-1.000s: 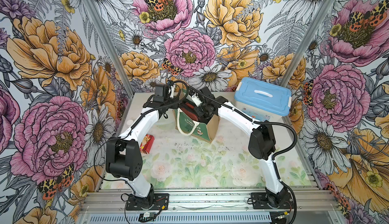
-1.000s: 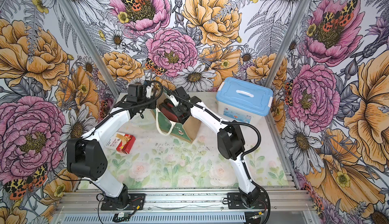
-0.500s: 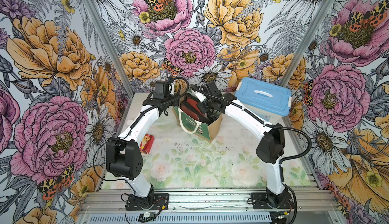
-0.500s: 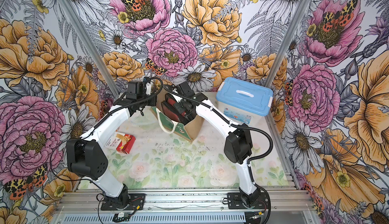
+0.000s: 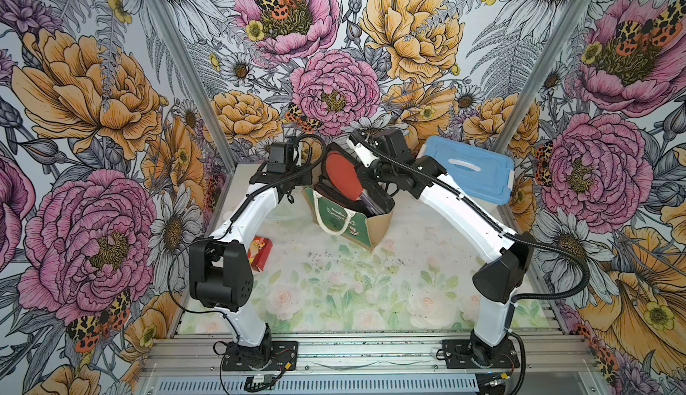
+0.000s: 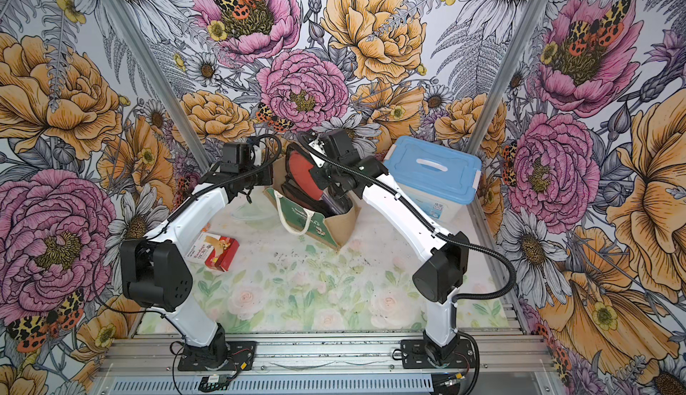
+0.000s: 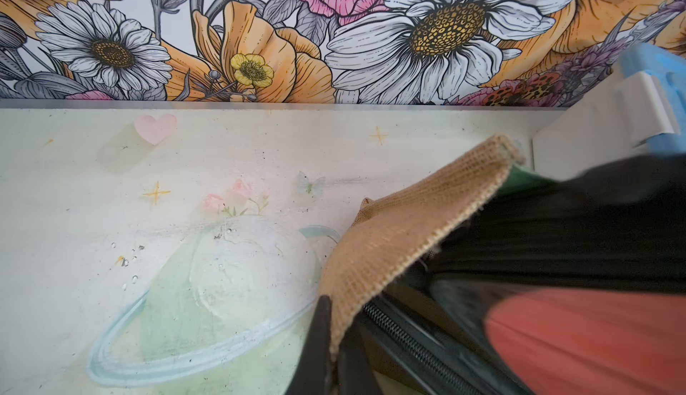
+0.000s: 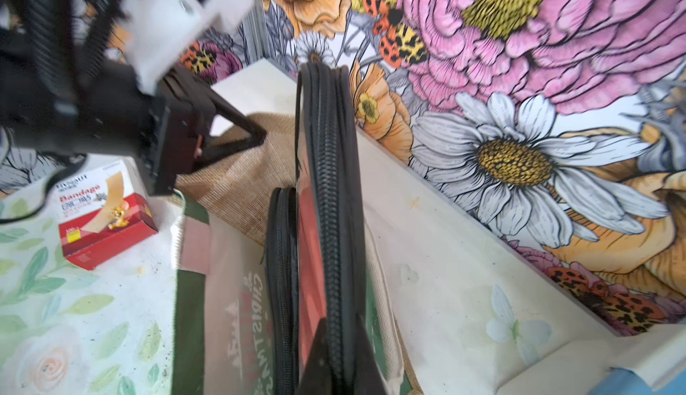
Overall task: Remove the ping pong set from the canvas bag
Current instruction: Pick up the ping pong set from the canvas bag, then place the ping pong set at the center of the board.
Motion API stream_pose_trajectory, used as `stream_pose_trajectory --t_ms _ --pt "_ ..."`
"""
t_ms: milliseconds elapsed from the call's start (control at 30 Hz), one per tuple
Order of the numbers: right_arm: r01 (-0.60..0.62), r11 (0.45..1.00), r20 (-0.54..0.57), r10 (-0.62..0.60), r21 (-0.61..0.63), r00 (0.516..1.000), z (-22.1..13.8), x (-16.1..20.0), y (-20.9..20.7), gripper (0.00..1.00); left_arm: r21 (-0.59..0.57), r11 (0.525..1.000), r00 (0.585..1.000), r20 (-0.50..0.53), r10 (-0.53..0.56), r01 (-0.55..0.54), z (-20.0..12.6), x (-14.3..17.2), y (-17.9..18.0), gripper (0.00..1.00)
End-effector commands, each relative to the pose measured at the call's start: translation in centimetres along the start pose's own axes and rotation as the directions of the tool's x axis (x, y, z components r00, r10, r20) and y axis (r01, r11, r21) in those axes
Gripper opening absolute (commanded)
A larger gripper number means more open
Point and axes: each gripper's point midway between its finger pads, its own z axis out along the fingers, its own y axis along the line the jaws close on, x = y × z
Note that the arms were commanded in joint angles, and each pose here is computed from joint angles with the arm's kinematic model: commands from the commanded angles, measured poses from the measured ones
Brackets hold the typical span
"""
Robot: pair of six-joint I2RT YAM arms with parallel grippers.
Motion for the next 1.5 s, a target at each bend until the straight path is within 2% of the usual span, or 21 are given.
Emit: stream_pose_trajectory --t_ms 0,333,567,733,967,1200,1333,1467 --pt "-0.047 0.995 0.247 0.025 0.083 0.969 -7.6 -7.0 -2.5 0.00 -0.035 0.999 0.996 0.081 -0.027 0.030 -1.0 -2.7 0.8 0.00" --pt "-0.098 0.987 0.421 0.035 0.129 0.906 -16.4 -11.2 -3.6 0.00 -0.072 0.997 0.994 0.111 -0.018 0.026 -1.2 -4.0 1.6 0.00" --pt "-0.182 0.963 0.440 0.078 0.199 0.895 -20.0 -9.6 -5.0 0.00 -0.076 0.995 0.992 0.109 -0.058 0.066 -0.8 -4.1 2.1 0.00" --pt "-0.252 0.934 0.391 0.140 0.252 0.910 -20.4 -5.4 -6.0 0.00 -0.079 0.992 0.989 0.113 -0.093 0.102 -0.9 -4.0 2.3 0.00" --pt "-0.376 0.886 0.291 0.297 0.270 0.909 -19.0 3.2 -5.9 0.00 -0.082 0.983 0.984 0.091 -0.155 0.162 -0.7 -2.6 2.5 0.00" --pt "-0.510 0.814 0.204 0.468 0.280 0.860 -17.5 12.3 -4.8 0.00 -0.051 0.982 0.982 0.053 -0.181 0.184 -0.3 -1.2 1.9 0.00" --pt "-0.576 0.787 0.146 0.557 0.220 0.817 -15.9 16.1 -3.0 0.00 -0.032 0.985 0.985 0.047 -0.166 0.168 -0.1 -1.2 1.0 0.00" --pt "-0.651 0.751 0.110 0.642 0.110 0.759 -14.4 18.2 -0.8 0.00 -0.026 0.989 0.988 0.051 -0.145 0.147 -0.1 -1.5 0.4 0.00"
